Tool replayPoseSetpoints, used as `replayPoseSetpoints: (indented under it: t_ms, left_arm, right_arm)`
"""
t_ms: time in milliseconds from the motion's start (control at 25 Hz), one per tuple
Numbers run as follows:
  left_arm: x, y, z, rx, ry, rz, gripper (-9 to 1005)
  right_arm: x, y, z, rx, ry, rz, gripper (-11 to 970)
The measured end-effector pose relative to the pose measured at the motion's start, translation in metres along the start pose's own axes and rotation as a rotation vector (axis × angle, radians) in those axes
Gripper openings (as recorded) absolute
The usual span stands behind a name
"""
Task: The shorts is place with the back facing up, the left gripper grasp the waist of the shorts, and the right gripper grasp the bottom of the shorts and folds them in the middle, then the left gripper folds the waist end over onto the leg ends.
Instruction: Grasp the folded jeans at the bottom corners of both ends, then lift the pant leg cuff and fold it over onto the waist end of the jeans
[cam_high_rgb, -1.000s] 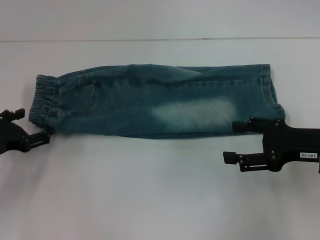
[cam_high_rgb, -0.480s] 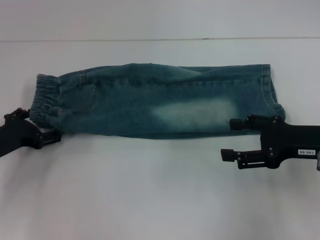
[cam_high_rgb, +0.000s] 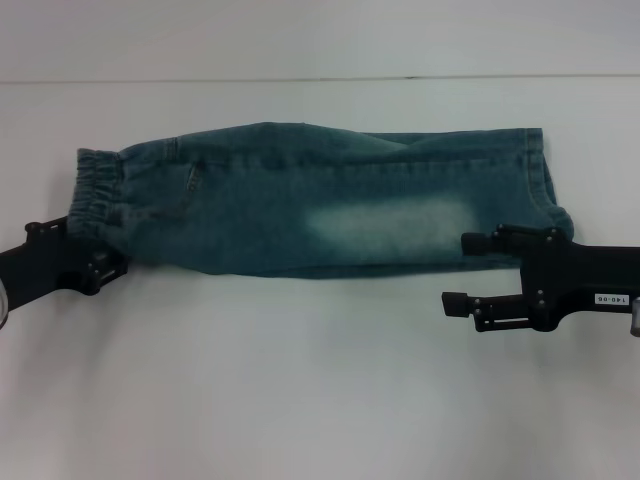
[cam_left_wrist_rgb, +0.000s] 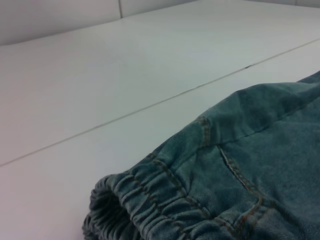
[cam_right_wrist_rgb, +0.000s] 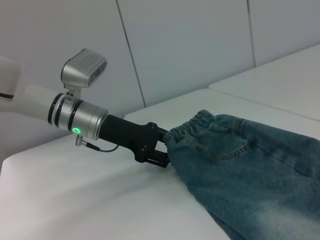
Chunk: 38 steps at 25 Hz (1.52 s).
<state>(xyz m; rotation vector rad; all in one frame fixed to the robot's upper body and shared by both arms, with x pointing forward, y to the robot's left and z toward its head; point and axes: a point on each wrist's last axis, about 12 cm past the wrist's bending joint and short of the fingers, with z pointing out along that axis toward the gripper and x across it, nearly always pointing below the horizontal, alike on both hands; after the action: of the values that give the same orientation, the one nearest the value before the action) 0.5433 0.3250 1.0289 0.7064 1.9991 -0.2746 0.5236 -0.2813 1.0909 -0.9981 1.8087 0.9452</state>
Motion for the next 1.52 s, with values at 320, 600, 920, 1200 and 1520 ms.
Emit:
replayPoseSetpoints:
  t_ms: [320,600,920,1200,1520]
  left_arm:
    - [-0.002,-0.002,0.002,0.014,0.006,0.012,367]
    - [-0.024,0.002,0.002,0.062,0.06,0.026,214]
    - [-0.091,0.014,-0.023,0.162,0.072,0.044,63]
    - [-0.154,0.008,-0.036,0.25,0.104,0.082,50]
    - [-0.207,-0.005,-0.023,0.312,0.128,0.123,49]
  right_arm:
    - [0.003,0.0,-0.002,0.008,0.001,0.006,861]
    - [0.003,-0.003,-0.006,0.04,-0.014,0.013,851]
    - [0.013,-0.012,0.0,0.118,-0.033,0.021,839]
    - [0.017,-0.024,0.021,0.192,-0.055,-0.016,726]
    - [0.02,-0.041,0.068,0.368,-0.09,-0.065,485]
